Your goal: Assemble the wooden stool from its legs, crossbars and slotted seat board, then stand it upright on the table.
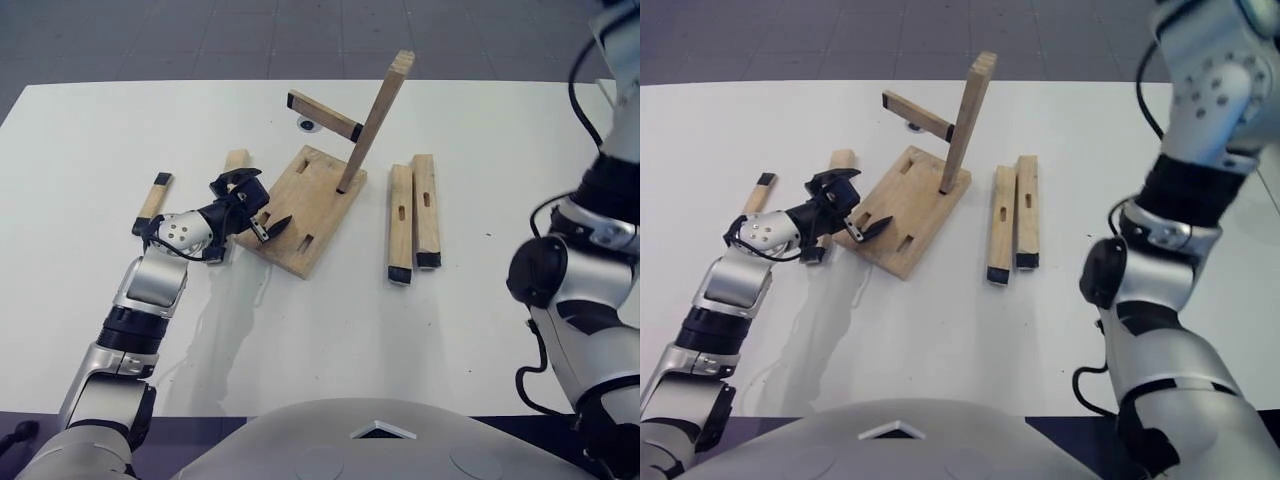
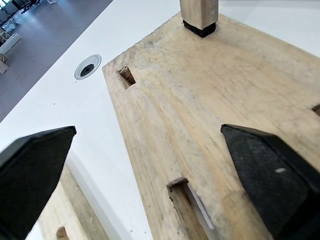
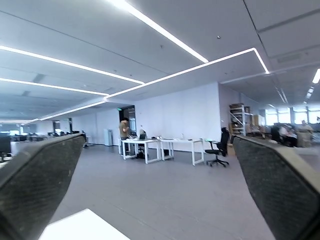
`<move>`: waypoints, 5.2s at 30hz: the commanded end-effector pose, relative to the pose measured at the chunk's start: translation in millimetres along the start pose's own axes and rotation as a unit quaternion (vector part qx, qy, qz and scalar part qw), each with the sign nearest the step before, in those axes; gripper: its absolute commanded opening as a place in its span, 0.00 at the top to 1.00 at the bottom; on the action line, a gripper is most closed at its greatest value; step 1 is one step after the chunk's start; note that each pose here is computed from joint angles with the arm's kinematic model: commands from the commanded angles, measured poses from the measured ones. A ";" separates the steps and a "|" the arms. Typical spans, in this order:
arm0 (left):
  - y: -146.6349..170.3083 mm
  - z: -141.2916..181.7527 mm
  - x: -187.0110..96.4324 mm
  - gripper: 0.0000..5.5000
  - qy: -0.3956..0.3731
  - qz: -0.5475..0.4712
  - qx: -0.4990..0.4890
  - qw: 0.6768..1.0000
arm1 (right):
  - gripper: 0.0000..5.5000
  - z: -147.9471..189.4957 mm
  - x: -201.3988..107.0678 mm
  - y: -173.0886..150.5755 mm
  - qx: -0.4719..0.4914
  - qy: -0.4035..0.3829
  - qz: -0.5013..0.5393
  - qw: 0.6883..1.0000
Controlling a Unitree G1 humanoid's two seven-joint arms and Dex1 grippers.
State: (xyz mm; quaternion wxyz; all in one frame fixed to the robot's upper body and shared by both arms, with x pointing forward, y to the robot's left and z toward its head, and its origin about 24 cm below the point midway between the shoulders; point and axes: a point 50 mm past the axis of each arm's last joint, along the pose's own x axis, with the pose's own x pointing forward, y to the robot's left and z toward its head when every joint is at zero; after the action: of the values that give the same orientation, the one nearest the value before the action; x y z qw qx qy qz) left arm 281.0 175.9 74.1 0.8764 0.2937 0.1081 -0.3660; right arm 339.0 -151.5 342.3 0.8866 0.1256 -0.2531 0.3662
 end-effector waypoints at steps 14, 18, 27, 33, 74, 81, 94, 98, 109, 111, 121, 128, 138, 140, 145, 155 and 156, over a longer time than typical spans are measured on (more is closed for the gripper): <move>-6.7 -13.9 -0.1 0.02 0.034 -0.006 -0.016 0.999 | 0.02 -90.8 1.6 5.4 0.083 0.132 0.012 0.988; -0.9 -9.2 -2.2 0.02 0.021 0.006 -0.018 1.000 | 0.02 -23.6 -0.9 3.5 0.089 0.002 -0.019 0.996; 42.8 -2.3 -15.1 0.02 -0.004 0.125 -0.006 0.992 | 0.02 -54.1 -120.8 -1.1 0.040 0.086 -0.209 0.973; 58.5 -24.0 -21.9 0.02 0.043 0.143 0.015 0.989 | 0.02 -114.6 -204.6 23.5 0.041 0.230 -0.302 0.924; -12.6 -2.5 -16.5 0.02 0.027 -0.077 0.061 0.995 | 0.25 -191.8 -279.7 48.6 -0.032 0.521 -0.350 0.778; -38.8 -5.0 -20.1 0.02 0.040 -0.118 0.037 0.992 | 0.45 -179.1 -287.8 35.3 -0.071 0.523 -0.392 0.753; -54.6 16.2 5.6 0.02 -0.014 -0.107 0.020 0.994 | 0.62 -111.6 -198.3 4.8 -0.003 0.205 -0.306 0.930; -62.7 23.4 18.5 0.02 -0.033 -0.117 0.007 0.993 | 0.62 -80.1 -168.9 4.0 0.064 0.097 -0.236 0.965; -46.6 38.7 24.8 0.02 -0.094 -0.104 -0.097 0.985 | 0.62 -84.5 -140.6 24.5 0.164 0.122 -0.052 0.977; -31.8 44.1 5.6 0.02 -0.128 -0.109 -0.180 0.969 | 0.62 -89.9 -143.0 29.7 0.192 0.135 -0.021 0.972; -0.2 90.0 -54.9 0.02 -0.319 -0.297 -0.455 0.776 | 0.62 -103.3 -153.8 60.4 0.326 0.184 0.158 0.914; 3.1 112.0 -52.9 0.02 -0.329 -0.325 -0.480 0.746 | 0.62 -108.1 -163.0 80.1 0.367 0.229 0.248 0.867; 5.8 118.3 -55.0 0.08 -0.314 -0.333 -0.469 0.755 | 0.62 -118.0 -158.6 81.4 0.340 0.249 0.249 0.872; 9.3 117.2 -54.6 0.14 -0.313 -0.327 -0.470 0.758 | 0.62 -120.5 -159.4 80.1 0.326 0.256 0.243 0.877; 14.5 115.9 -50.9 0.30 -0.306 -0.315 -0.472 0.765 | 0.62 -125.7 -157.6 80.1 0.290 0.267 0.237 0.888; 8.9 107.4 -50.7 0.58 -0.294 -0.329 -0.456 0.773 | 0.62 -123.7 -151.8 84.5 0.283 0.261 0.252 0.888; 9.6 106.1 -51.5 0.62 -0.296 -0.330 -0.455 0.772 | 0.62 -123.1 -152.6 84.4 0.286 0.262 0.253 0.886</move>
State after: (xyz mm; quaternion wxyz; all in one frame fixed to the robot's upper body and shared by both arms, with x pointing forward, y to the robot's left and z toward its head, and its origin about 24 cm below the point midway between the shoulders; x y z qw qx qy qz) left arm 251.4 145.9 185.9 0.7239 -0.3246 0.0818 -0.6033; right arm 230.8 -132.3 154.0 0.7268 0.2137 0.0842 0.6473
